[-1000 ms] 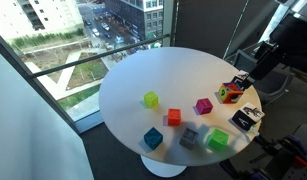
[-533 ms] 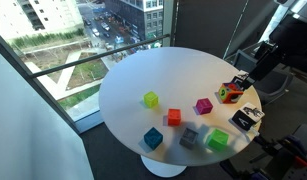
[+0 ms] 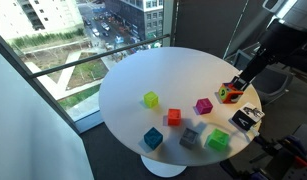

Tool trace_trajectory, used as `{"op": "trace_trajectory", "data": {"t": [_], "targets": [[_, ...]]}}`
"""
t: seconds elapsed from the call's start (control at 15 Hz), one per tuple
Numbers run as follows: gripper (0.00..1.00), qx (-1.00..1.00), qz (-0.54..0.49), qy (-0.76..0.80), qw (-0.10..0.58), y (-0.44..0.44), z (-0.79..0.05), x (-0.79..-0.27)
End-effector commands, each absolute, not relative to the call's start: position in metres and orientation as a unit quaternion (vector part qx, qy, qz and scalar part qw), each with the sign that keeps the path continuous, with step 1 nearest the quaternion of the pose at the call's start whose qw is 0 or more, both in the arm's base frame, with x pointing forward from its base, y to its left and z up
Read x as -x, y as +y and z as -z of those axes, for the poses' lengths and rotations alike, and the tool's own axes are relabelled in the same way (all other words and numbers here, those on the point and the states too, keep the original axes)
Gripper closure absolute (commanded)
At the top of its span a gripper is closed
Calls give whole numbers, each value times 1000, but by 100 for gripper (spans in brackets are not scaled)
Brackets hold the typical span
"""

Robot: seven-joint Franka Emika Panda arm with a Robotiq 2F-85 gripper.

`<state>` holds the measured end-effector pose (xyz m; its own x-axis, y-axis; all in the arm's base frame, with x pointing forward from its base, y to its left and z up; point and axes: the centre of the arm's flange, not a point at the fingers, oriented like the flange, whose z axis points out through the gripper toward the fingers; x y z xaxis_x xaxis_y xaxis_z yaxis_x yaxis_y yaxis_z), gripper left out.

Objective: Pick up the pink block and put it on the orange block

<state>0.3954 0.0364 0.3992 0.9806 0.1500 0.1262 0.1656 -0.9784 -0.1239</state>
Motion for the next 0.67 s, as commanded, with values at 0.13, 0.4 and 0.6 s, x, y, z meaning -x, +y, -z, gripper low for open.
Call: {"op": "trace_trajectory", "data": {"t": [0.13, 0.4, 0.6], "targets": [[0, 995, 55, -58, 56, 51, -399, -434], [0, 997, 43, -38, 44, 63, -396, -457], [0, 999, 32, -18, 25, 66, -389, -474]]}}
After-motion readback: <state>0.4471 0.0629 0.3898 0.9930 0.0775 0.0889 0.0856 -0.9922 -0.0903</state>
